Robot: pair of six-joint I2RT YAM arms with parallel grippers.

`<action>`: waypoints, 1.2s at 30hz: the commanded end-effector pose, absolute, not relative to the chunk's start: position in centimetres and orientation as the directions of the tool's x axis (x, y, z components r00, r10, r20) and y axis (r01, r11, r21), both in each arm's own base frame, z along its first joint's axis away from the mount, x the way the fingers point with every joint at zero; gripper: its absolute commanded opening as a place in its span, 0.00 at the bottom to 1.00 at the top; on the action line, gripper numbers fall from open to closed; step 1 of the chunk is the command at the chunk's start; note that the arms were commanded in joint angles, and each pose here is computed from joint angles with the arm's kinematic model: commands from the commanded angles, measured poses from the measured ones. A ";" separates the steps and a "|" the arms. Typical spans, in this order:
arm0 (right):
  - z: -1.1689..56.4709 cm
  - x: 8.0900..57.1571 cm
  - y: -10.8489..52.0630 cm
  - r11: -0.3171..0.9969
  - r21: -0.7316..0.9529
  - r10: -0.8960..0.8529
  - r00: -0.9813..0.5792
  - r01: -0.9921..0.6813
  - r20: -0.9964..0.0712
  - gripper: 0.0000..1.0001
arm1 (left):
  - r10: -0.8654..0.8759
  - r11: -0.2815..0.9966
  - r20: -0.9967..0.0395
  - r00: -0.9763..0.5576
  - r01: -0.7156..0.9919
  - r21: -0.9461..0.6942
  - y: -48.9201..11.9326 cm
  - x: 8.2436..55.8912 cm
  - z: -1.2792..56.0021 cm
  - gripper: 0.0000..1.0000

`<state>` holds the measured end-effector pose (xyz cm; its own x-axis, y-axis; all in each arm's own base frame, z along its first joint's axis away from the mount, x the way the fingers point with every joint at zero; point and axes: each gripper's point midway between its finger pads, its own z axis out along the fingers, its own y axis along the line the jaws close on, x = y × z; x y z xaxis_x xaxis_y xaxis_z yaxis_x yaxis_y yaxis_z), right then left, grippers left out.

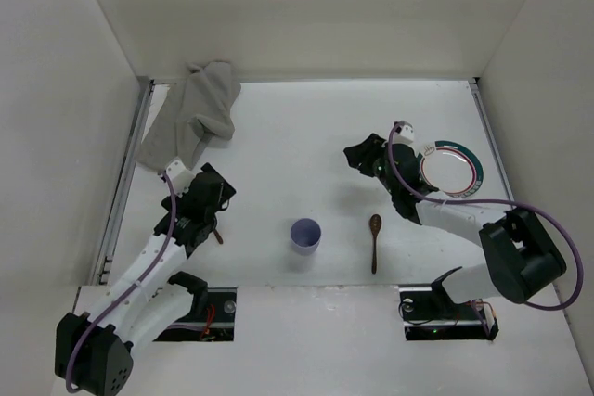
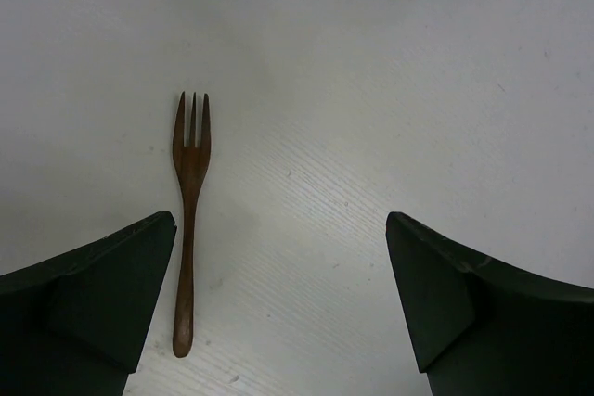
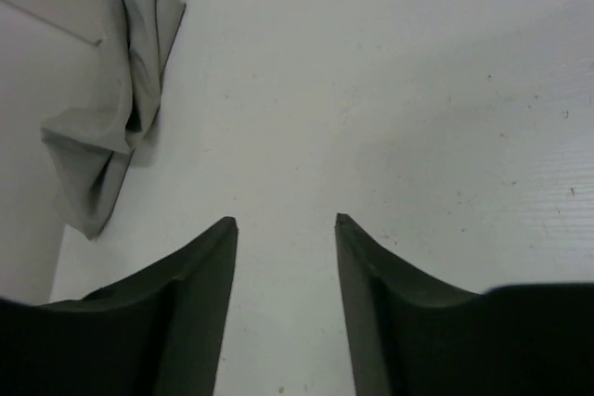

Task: Set the dinner table for one person

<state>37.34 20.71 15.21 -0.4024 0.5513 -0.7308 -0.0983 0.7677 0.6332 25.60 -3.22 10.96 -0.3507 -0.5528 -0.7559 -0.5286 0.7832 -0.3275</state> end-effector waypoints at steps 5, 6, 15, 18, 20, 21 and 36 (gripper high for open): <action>17.3 37.8 20.6 0.752 0.644 0.571 -0.348 -0.142 -0.744 0.61 | -0.541 0.791 -0.768 -0.343 -0.517 -0.327 -2.6 25.4 11.7 1.00; 17.1 37.9 20.6 0.752 0.644 0.571 -0.350 -0.140 -0.743 0.61 | -0.540 0.794 -0.768 -0.343 -0.510 -0.331 -2.9 25.6 11.6 1.00; 16.8 38.0 20.3 0.748 0.650 0.579 -0.348 -0.132 -0.737 0.52 | -0.518 0.824 -0.804 -0.293 -0.425 -0.376 -4.6 27.8 14.3 1.00; 17.1 37.8 20.6 0.752 0.640 0.565 -0.345 -0.157 -0.749 0.30 | -0.501 0.839 -0.826 -0.260 -0.381 -0.389 -5.3 29.2 16.0 1.00; 16.9 37.8 20.7 0.755 0.636 0.558 -0.352 -0.159 -0.751 0.18 | -0.500 0.842 -0.832 -0.241 -0.359 -0.402 -5.8 30.6 16.9 1.00; 17.0 37.9 20.8 0.755 0.635 0.556 -0.355 -0.162 -0.752 0.15 | -0.497 0.846 -0.836 -0.233 -0.342 -0.408 -6.1 31.5 17.4 0.97; 16.1 37.9 21.0 0.740 0.650 0.559 -0.380 -0.172 -0.737 0.55 | -0.479 0.746 -0.874 -0.082 -0.562 -0.356 0.8 44.8 20.3 0.50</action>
<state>37.19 20.25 14.40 -0.4112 0.5404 -0.7341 -0.1162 0.7677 0.6302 42.36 -1.37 17.32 -0.1840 -0.4860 -0.8544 -0.5352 0.7786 -0.3277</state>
